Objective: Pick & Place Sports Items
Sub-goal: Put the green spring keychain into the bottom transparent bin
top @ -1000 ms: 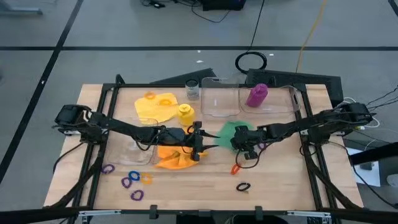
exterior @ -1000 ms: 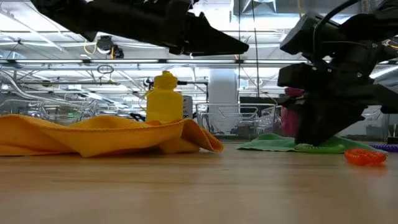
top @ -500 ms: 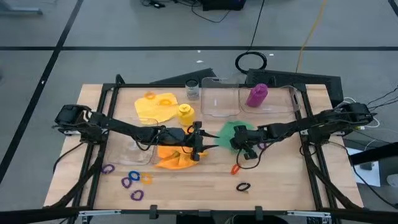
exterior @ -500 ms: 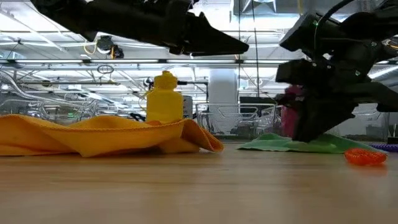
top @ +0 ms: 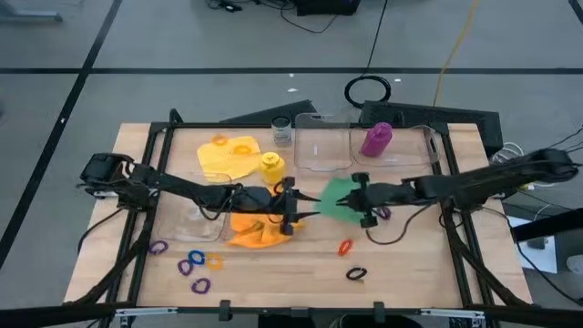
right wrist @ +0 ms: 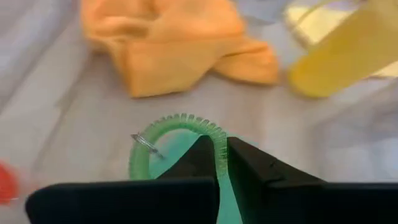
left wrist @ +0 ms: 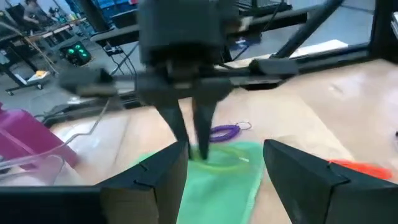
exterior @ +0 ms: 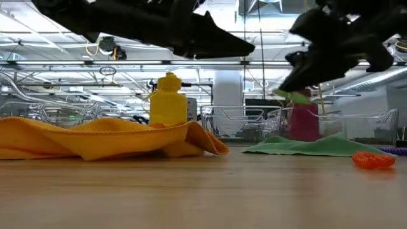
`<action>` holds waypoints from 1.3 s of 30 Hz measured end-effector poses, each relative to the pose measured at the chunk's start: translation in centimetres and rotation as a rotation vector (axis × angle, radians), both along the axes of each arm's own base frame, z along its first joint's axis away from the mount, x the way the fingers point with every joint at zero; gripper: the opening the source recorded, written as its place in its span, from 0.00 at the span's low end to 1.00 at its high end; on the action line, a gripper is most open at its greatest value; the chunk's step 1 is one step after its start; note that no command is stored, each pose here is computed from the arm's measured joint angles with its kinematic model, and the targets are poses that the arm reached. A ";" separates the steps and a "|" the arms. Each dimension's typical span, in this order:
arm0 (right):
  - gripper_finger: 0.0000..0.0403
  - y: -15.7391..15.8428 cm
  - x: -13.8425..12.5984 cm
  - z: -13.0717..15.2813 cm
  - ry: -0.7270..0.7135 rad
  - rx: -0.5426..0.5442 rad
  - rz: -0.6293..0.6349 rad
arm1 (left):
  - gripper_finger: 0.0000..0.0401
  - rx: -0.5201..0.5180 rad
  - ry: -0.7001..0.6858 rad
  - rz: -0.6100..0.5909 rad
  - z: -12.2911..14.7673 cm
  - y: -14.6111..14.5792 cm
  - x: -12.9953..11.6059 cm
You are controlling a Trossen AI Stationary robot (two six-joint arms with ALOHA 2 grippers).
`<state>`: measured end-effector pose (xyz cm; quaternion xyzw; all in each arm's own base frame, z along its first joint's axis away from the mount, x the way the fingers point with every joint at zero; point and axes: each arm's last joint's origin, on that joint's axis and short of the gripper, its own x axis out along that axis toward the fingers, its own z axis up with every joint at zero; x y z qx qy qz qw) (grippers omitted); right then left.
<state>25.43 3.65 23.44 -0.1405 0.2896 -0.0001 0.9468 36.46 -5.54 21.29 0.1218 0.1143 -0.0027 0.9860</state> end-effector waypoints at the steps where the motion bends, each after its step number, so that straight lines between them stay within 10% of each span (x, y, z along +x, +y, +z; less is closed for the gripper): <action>1: 0.00 0.2 -0.2 0.3 -0.013 -0.028 -0.016 | 0.44 -0.031 -0.006 0.012 0.0 0.2 0.0; 15: 0.00 2.1 -0.6 1.4 -0.127 -0.261 -0.158 | 0.44 -0.442 -0.061 0.122 0.4 4.1 0.5; 39: 0.00 2.8 0.6 2.8 -0.294 -0.380 -0.165 | 0.44 -0.498 -0.105 0.146 0.8 4.4 0.6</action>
